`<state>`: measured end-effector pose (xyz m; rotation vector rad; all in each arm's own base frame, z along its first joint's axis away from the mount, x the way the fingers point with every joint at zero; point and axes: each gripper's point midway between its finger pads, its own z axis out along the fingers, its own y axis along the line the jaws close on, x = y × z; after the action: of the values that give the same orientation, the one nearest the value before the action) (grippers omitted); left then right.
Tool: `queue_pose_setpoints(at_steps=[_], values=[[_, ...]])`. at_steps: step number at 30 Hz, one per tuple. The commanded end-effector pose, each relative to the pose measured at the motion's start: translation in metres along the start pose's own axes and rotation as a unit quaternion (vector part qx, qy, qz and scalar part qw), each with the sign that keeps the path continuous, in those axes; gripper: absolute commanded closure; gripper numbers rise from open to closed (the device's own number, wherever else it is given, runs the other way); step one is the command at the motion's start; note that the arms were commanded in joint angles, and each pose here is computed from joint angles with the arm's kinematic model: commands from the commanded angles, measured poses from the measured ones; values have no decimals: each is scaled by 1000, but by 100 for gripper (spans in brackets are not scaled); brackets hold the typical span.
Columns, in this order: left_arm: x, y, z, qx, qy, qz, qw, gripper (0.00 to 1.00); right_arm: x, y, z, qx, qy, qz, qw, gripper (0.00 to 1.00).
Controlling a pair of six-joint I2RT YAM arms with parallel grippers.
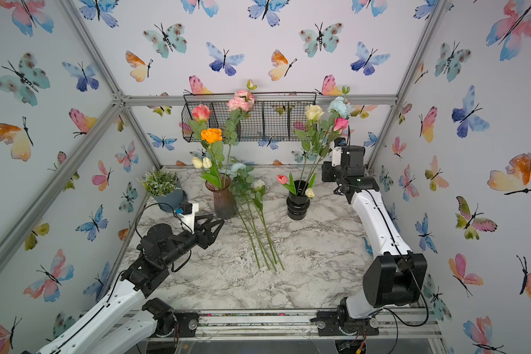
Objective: Pick out blue flowers from the vase
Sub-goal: Pick up the flower from the vase.
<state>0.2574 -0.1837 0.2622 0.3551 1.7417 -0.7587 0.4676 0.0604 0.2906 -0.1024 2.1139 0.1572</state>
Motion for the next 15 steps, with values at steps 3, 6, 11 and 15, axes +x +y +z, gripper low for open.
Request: queue_pose_setpoints(at_steps=[3,6,11,15], values=[[0,-1,1,9,-1,-2,1000,43,7,-20,-3,27,-6,6,1000,55],[2,-1,3,12,3,-4,1000,43,0,-6,-13,-11,-25,3,1000,55],[3,0,2,10,3,-5,1000,43,-10,29,-36,-109,-51,2,993,58],[2,0,3,11,3,-5,1000,44,-17,50,-55,-144,-54,-9,988,60]])
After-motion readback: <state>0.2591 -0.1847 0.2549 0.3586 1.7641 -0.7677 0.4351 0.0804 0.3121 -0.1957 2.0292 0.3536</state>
